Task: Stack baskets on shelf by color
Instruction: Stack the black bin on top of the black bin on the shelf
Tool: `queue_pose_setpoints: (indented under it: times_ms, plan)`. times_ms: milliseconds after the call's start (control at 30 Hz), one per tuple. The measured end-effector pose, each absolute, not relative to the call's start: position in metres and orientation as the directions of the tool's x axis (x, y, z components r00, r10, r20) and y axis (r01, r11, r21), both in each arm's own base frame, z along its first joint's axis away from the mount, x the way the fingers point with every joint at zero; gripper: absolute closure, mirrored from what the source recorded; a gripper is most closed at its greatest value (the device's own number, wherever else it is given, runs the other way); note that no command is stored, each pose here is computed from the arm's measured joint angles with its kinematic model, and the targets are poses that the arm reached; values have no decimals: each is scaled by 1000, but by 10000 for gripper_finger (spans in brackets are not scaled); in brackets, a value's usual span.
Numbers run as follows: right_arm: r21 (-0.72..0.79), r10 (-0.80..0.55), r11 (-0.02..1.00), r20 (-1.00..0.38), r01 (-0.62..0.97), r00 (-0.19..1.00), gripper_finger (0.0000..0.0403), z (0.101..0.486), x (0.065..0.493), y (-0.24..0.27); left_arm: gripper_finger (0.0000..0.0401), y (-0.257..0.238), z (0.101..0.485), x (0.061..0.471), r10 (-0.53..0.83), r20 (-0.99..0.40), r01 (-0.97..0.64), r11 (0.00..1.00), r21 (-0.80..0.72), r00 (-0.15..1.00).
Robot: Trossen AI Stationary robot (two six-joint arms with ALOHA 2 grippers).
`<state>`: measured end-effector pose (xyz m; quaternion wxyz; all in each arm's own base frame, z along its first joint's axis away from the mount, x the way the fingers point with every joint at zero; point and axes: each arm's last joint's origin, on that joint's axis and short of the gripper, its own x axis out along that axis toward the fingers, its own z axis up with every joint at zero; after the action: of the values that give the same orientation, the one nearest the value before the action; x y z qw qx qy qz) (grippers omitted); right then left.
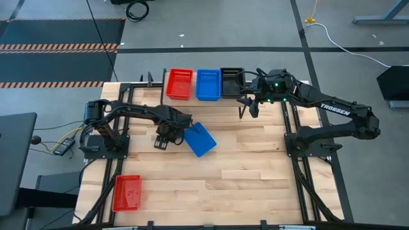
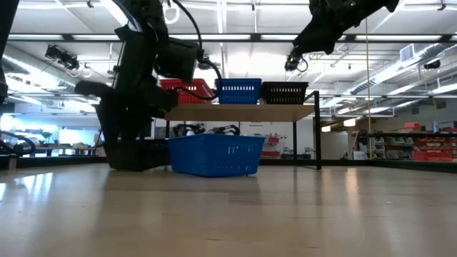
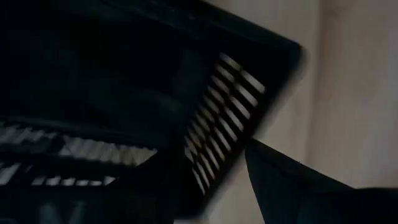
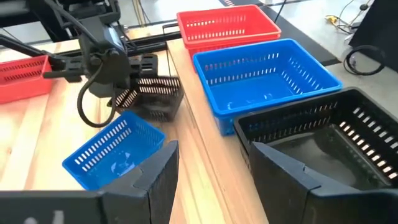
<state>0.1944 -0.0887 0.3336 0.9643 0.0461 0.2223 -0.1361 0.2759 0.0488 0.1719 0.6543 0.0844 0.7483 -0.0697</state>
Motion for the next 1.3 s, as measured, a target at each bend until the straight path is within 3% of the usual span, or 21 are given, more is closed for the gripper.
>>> queue_pose_setpoints:
  times_ms: [300, 400, 567, 700, 867, 1033, 1300]
  plan:
    - [27, -249, 957, -441, 289, 862, 202, 334, 195, -88, 222, 54, 161, 278, 85, -995, 224, 972, 71, -54]
    - [26, -249, 957, -439, 290, 863, 202, 334, 195, -88, 264, 52, 161, 278, 84, -995, 199, 977, 70, -60]
    - [25, -249, 957, -439, 289, 863, 202, 334, 195, -88, 383, 40, 162, 276, 60, -993, 153, 987, 45, -98]
    - [24, -249, 957, -440, 289, 863, 202, 334, 195, -88, 391, 23, 171, 273, 46, -982, 123, 992, 24, -180]
    - [23, -249, 957, -440, 288, 863, 202, 334, 195, -88, 394, 1, 213, 285, 77, -977, 122, 991, 53, -199]
    - [23, -249, 957, -441, 288, 862, 202, 334, 195, -88, 394, -9, 273, 306, 102, -993, 103, 990, 96, -51]
    - [31, -240, 958, -464, 287, 853, 202, 332, 194, -88, 395, -7, 371, 320, 214, -930, 36, 971, 235, 298]
